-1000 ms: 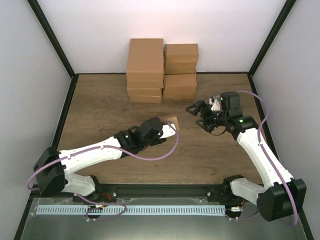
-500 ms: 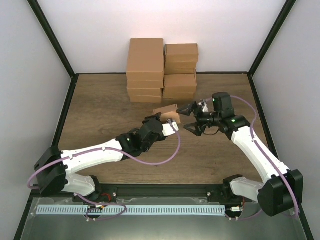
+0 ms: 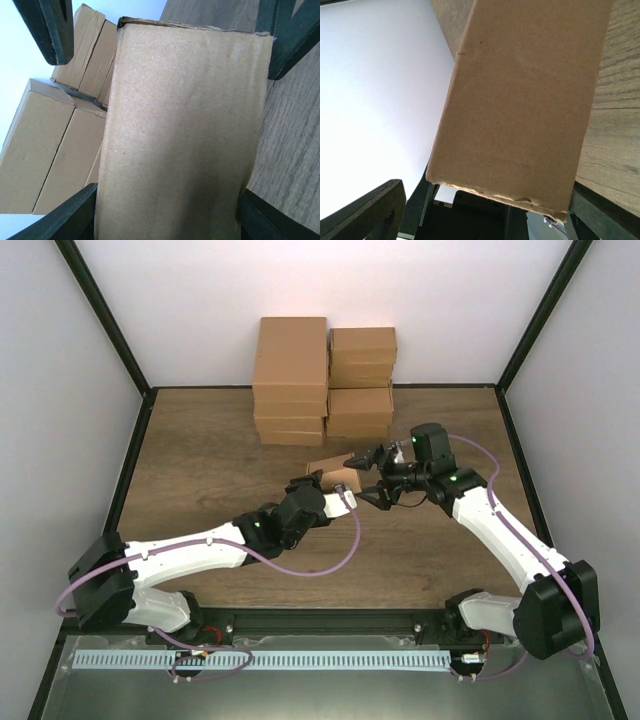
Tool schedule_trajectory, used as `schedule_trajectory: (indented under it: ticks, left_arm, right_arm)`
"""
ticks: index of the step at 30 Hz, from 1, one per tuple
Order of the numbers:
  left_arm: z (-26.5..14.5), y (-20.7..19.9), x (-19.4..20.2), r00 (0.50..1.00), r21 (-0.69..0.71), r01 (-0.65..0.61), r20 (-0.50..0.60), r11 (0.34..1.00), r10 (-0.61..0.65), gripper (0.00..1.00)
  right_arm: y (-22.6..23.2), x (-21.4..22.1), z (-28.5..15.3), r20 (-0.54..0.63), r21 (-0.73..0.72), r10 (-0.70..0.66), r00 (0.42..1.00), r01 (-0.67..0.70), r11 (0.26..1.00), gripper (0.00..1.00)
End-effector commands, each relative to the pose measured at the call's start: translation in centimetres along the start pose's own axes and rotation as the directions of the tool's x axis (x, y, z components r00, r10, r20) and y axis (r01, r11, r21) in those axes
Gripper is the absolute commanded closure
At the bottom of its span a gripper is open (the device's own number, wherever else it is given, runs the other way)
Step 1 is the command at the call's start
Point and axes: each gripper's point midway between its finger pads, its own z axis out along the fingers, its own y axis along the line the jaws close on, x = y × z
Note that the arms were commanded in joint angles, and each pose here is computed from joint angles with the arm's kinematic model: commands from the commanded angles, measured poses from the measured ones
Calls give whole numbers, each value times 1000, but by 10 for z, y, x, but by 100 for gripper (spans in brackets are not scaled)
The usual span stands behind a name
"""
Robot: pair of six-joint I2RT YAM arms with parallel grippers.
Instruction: Fold the paper box
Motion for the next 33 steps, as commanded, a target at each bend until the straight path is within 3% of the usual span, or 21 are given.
schedule_trajectory:
  ticks: [1, 7, 16, 20, 22, 23, 28, 33]
  left_arm:
    - [-7, 3, -10, 998, -17, 15, 54, 1000, -14, 35]
    - [-8, 3, -11, 998, -17, 15, 62, 1000, -14, 35]
    - [-10, -1, -9, 998, -13, 8, 63, 1000, -7, 33]
    - [-16, -2, -13, 995, -11, 14, 98, 1000, -13, 22]
    - [-19, -1, -14, 993, -5, 25, 112, 1000, -25, 5]
    - [-22, 0, -16, 992, 0, 36, 123, 999, -36, 1]
    - [-45, 10, -33, 968, 59, 137, 203, 989, -146, 0]
    - [-80, 37, -43, 908, 107, 302, 271, 947, -320, 0]
  right_arm:
    - [11, -3, -1, 23, -23, -16, 1000, 16, 1000, 13]
    - [6, -8, 2, 45, -6, -11, 999, 11, 1000, 15]
    - [4, -12, 0, 75, -3, -11, 997, 12, 1000, 32]
    - [7, -14, -2, 95, -10, -24, 995, 25, 1000, 35]
    - [11, -16, -4, 112, -17, -39, 993, 41, 999, 36]
    - [13, -17, -5, 124, -21, -50, 991, 53, 998, 37]
    - [27, -28, -13, 198, -37, -118, 973, 127, 991, 38]
    - [41, -51, -31, 316, -44, -191, 929, 216, 976, 38]
